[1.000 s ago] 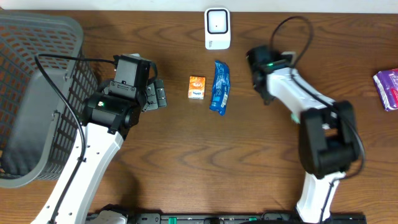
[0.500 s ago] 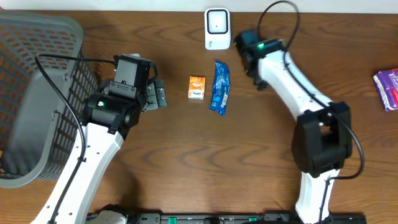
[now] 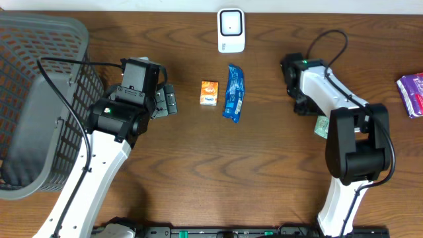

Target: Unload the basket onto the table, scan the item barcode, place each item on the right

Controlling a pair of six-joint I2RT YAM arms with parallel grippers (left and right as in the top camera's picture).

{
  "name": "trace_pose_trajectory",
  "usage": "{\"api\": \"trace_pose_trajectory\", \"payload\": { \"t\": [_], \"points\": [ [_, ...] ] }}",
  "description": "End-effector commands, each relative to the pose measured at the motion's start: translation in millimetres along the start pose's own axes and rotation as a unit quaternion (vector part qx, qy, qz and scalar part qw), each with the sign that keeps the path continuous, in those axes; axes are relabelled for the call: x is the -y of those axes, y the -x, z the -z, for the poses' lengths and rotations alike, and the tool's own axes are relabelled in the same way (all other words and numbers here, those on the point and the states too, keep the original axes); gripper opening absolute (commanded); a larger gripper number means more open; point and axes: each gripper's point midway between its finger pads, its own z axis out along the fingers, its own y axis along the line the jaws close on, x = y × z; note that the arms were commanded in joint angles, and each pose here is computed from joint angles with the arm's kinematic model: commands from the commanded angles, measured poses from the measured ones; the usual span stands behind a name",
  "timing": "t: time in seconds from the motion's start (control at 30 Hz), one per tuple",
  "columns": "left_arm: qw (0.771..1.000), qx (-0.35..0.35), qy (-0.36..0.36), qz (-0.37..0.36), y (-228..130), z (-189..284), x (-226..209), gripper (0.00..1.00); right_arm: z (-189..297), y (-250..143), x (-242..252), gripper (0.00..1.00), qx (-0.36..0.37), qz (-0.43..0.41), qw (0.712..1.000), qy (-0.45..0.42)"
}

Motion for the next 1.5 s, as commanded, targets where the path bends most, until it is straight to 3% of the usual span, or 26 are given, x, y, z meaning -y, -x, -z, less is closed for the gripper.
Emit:
{"api": "trace_pose_trajectory", "payload": {
  "t": [0.0,0.23,0.4,0.43,0.6,0.7,0.97,1.23,1.47],
  "points": [
    [1.0,0.001,0.003,-0.009,1.4,0.2,-1.4,0.98,-23.7,-15.7,3.4,0.58,-0.017,-0.018,1.0,-0.007],
    [1.0,0.001,0.003,-0.009,1.4,0.2,-1.4,0.98,-54.3,-30.9,3.1,0.56,-0.023,-0.041,0.999,-0.004],
    [1.0,0.001,0.003,-0.009,1.4,0.2,-1.4,0.98,-60.0,-38.4,-6.1,0.07,-0.047,-0.051,0.997,0.032],
    [1.0,0.001,0.003,-0.009,1.4,0.2,-1.4,0.98,-58.9,-39.2,-10.7,0.01,-0.053,-0.053,0.996,0.047],
    [1.0,0.001,0.003,-0.009,1.4,0.2,-1.4,0.98,-36.4,-27.9,-43.2,0.01,-0.071,-0.032,0.984,0.159],
    [1.0,0.001,0.003,-0.009,1.4,0.2,-1.4,0.98,-3.7,-13.5,-67.3,0.01,-0.075,-0.007,0.962,0.261],
    [1.0,0.001,0.003,-0.009,1.4,0.2,-1.4,0.98,117.2,29.6,-118.7,0.01,-0.044,0.04,0.832,0.552],
    [1.0,0.001,0.003,-0.009,1.4,0.2,-1.4,0.98,180.5,39.8,-140.4,0.01,-0.053,0.025,0.709,0.702],
    [1.0,0.001,0.003,-0.009,1.4,0.2,-1.4,0.98,173.3,51.1,-135.6,0.01,-0.082,-0.031,0.696,0.713]
  ]
}}
